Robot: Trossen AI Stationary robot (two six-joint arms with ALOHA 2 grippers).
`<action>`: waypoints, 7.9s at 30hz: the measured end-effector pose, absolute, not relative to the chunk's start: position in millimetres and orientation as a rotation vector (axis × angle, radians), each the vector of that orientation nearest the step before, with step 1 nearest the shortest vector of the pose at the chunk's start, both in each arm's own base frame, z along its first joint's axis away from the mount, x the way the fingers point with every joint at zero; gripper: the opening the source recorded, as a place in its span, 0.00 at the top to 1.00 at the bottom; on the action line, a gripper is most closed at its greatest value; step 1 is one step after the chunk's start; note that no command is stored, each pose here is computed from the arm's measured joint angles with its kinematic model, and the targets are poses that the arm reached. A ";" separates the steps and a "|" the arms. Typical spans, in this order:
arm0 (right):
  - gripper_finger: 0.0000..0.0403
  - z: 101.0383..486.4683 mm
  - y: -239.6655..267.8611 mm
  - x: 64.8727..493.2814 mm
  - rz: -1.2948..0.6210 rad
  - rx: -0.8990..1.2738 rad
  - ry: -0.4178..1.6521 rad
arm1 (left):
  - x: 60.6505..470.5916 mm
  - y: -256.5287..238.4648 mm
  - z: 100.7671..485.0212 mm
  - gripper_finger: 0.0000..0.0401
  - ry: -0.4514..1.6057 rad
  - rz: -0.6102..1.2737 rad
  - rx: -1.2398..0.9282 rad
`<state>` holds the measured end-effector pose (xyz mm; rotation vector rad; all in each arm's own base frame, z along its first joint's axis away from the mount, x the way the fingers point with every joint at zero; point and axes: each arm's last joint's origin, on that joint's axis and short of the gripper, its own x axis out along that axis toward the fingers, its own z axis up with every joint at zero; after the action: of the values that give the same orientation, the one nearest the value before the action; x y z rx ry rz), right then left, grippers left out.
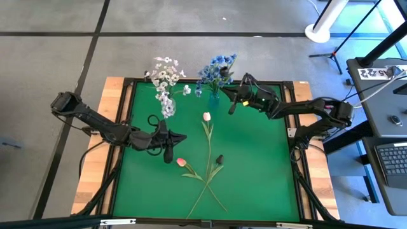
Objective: Sort flowers into vase by color
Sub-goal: Put the left black flower into the blue vase, then put the black flower into the blue vase
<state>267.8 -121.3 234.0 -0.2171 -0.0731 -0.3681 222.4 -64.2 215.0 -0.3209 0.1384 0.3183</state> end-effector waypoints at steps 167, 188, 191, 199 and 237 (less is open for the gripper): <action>0.49 302.9 -16.2 214.9 -0.029 0.076 0.457 | 213.1 -88.3 214.6 1.00 0.135 0.263 -0.412; 0.49 271.3 93.8 234.2 0.078 0.063 0.540 | 233.1 -127.2 191.9 1.00 0.303 0.115 -0.457; 0.49 263.9 100.4 237.1 0.046 0.061 0.561 | 245.8 -137.1 192.9 1.00 0.340 0.082 -0.463; 0.49 260.4 105.7 237.8 -0.055 0.092 0.542 | 278.8 -176.9 198.3 1.00 0.523 0.037 -0.435; 0.49 267.3 104.7 241.2 -0.183 0.231 0.428 | 371.5 -239.3 155.4 0.61 0.950 0.364 -0.443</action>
<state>241.2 104.7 267.3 0.2307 0.4276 -0.1833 371.5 -239.3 155.4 -0.4428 0.9502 0.3641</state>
